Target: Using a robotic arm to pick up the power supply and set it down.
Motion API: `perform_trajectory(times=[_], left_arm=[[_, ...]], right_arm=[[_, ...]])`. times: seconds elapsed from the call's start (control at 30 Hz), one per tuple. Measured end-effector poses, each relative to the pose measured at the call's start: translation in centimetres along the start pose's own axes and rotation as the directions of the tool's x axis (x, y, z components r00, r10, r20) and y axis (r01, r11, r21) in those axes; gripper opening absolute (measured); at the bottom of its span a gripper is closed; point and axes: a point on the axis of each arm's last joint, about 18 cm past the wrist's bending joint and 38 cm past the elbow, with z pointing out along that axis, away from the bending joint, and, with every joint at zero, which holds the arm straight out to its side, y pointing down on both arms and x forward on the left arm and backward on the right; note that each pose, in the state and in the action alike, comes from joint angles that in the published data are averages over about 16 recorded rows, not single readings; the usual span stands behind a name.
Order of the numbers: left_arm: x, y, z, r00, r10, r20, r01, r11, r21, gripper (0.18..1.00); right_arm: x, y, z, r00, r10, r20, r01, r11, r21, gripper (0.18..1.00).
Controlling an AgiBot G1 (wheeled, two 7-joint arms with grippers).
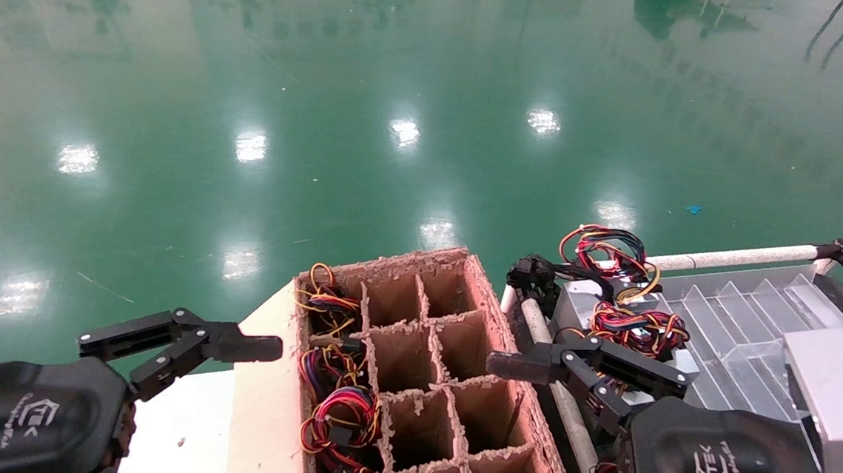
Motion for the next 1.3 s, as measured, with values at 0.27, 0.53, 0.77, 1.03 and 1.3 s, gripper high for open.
perform_trajectory(times=[0.27,0.53,0.77,1.03,1.3], left_arm=[[0.0,0.0,0.0,1.0,0.0,0.0,0.0,1.0,0.0,1.0],[0.0,0.0,0.0,1.0,0.0,0.0,0.0,1.0,0.0,1.0],[0.0,0.0,0.0,1.0,0.0,0.0,0.0,1.0,0.0,1.0],[0.0,0.0,0.0,1.0,0.0,0.0,0.0,1.0,0.0,0.987],[0.0,0.0,0.0,1.0,0.0,0.0,0.0,1.0,0.0,0.937]], right_arm=[[0.0,0.0,0.0,1.0,0.0,0.0,0.0,1.0,0.0,1.0],[0.0,0.0,0.0,1.0,0.0,0.0,0.0,1.0,0.0,1.0],[0.0,0.0,0.0,1.0,0.0,0.0,0.0,1.0,0.0,1.0],[0.0,0.0,0.0,1.0,0.0,0.0,0.0,1.0,0.0,1.0],[0.0,0.0,0.0,1.0,0.0,0.0,0.0,1.0,0.0,1.0]])
